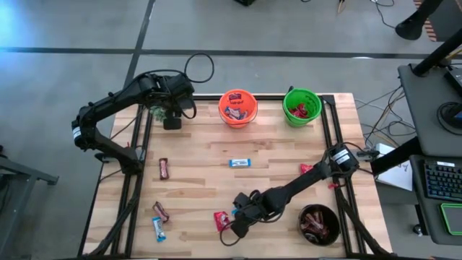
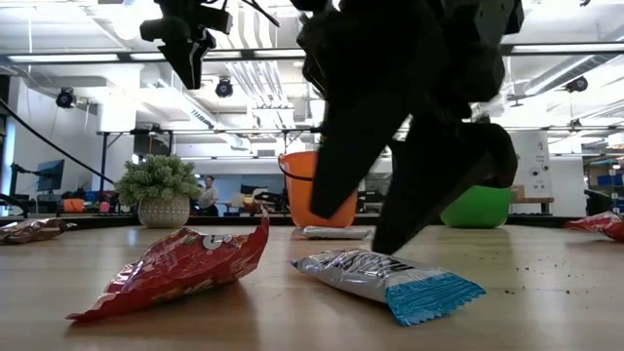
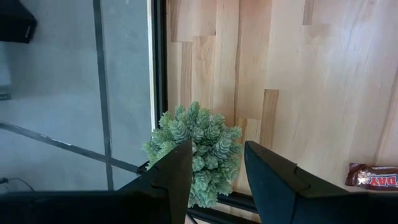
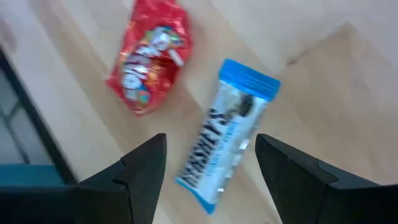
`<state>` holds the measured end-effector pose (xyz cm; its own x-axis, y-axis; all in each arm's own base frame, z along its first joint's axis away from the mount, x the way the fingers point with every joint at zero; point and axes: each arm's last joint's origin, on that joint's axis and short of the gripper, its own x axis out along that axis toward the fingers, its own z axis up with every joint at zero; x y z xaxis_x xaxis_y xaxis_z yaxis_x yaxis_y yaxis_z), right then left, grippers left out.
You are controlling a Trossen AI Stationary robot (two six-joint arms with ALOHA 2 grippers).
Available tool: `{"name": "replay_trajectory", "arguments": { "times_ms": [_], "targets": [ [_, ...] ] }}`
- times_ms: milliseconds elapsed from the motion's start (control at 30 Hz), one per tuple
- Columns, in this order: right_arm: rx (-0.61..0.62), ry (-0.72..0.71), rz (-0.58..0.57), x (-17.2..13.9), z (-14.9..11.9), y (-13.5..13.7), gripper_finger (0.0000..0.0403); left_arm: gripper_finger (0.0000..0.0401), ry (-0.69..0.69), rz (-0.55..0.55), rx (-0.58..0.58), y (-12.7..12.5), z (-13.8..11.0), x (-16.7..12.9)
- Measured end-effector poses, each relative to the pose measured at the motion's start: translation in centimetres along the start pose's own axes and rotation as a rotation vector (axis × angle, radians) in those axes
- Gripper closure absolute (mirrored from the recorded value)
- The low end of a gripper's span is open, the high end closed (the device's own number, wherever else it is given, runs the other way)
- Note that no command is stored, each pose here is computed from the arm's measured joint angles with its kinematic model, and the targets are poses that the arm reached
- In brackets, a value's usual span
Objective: Organize candy in baskets
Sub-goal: Put the white chocolate bar into the orange bucket
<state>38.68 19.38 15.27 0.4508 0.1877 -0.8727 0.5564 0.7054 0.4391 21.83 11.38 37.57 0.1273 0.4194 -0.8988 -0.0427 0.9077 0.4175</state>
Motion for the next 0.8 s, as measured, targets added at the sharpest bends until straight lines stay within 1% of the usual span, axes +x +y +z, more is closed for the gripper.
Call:
{"name": "replay_trajectory", "arguments": {
  "times_ms": [67,300,500,633,700,800],
  "targets": [
    [0.006,0.0,0.016,0.0,0.0,0.1,0.0163,0.0272,0.0,0.0,0.001,0.0,0.0,0.0],
    [0.015,0.0,0.018,0.0,0.0,0.1,0.0163,0.0272,0.0,0.0,0.0,0.0,0.0,0.0],
    [0.027,0.007,0.0,0.3,-0.2,-0.4,0.0163,0.0272,0.0,0.0,0.001,0.0,0.0,0.0],
    [0.028,0.005,0.016,1.1,-0.2,-0.4,0.0163,0.0272,0.0,0.0,0.001,0.0,0.0,0.0],
    [0.027,0.01,0.05,1.7,-0.2,-0.2,0.0163,0.0272,0.0,0.0,0.005,0.0,0.0,0.0],
    [0.034,0.027,0.042,2.5,-0.4,-0.4,0.0163,0.0272,0.0,0.001,0.008,0.0,0.0,0.0]
  ]
}}
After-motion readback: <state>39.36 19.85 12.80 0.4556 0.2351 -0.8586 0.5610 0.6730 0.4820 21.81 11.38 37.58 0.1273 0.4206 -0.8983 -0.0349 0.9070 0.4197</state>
